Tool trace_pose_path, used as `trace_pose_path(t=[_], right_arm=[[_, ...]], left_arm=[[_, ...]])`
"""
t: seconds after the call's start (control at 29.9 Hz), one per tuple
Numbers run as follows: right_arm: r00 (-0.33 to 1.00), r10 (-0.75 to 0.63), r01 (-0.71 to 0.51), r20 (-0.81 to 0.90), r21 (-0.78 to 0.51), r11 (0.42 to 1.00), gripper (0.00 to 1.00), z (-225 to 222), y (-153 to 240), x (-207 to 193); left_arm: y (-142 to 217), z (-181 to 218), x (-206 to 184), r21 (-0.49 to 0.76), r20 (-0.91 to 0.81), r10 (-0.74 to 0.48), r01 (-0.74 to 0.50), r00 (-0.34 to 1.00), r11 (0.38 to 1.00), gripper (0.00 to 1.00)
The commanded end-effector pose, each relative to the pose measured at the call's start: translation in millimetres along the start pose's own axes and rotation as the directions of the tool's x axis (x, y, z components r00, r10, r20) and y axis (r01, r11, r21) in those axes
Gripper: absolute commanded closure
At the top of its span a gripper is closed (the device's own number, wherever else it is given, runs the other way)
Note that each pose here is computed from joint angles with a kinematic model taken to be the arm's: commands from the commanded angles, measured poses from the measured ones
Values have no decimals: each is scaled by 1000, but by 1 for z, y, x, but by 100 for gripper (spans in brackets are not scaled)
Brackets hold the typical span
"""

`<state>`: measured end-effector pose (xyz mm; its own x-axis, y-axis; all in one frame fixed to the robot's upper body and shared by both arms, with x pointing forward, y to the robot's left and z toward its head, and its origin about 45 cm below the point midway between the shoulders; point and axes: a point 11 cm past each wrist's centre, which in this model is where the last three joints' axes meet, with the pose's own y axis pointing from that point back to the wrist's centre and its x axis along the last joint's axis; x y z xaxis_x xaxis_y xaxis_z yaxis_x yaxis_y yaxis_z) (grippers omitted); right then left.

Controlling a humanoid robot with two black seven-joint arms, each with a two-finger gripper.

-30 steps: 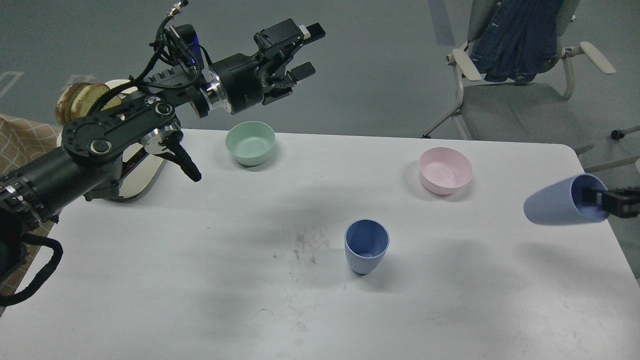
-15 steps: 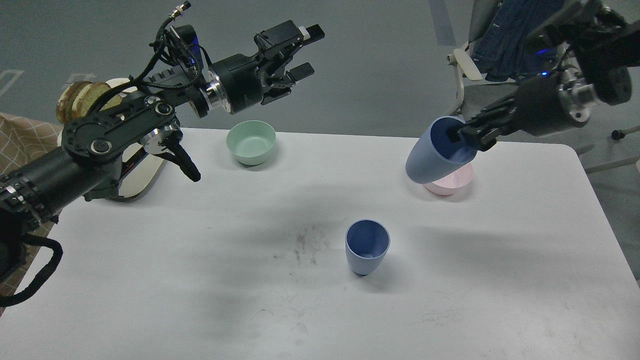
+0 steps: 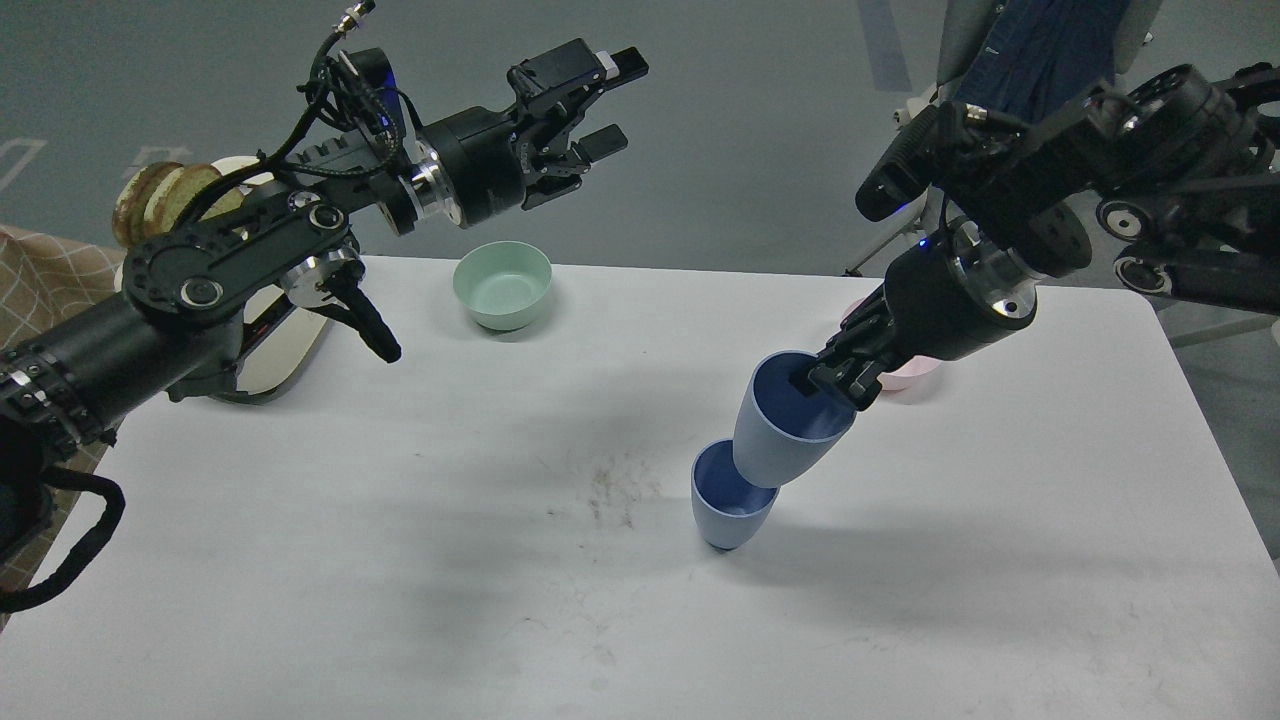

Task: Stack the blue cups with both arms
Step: 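Lower the held cup with the right gripper into the centered blue cup, then open the right gripper and withdraw it upward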

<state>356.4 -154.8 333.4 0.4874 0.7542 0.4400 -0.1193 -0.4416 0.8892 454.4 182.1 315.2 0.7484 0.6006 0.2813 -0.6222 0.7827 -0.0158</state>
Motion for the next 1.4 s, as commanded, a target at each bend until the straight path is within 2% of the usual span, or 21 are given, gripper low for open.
trace_pose_path(t=[0.0,0.84,0.87,0.9,0.94,0.97,1.1,1.2,1.37], right_arm=[[1000,-17,17,-7,13,1000,100,-3,-10,-2],[999,32,-33,31,34,999,99,5,-27,-6],[999,30,-31,32,37,999,87,4,-28,-6],[999,30,-31,32,37,999,87,4,-28,-6],[999,30,-31,33,38,999,77,4,-29,-7],[999,28,-29,35,39,999,71,4,-30,-7],[999,30,-31,37,35,999,65,6,-29,-7],[999,31,-33,36,35,999,64,6,-29,-7],[994,77,-80,76,35,996,54,8,-20,1]], left_arm=[[0,1,1,-3,0,3,-3,1000,1000,4],[1,0,2,-3,-3,6,-6,1000,1000,4],[1,0,2,-3,-3,6,-6,1000,1000,4],[1,0,2,-3,-3,6,-6,1000,1000,4],[1,0,2,-3,-3,6,-6,1000,1000,4],[1,0,2,-3,-3,6,-6,1000,1000,4],[1,1,2,-6,-4,8,-8,1000,1000,4],[1,1,2,-6,-4,8,-8,1000,1000,4],[1,1,2,-6,-4,8,-8,1000,1000,4]])
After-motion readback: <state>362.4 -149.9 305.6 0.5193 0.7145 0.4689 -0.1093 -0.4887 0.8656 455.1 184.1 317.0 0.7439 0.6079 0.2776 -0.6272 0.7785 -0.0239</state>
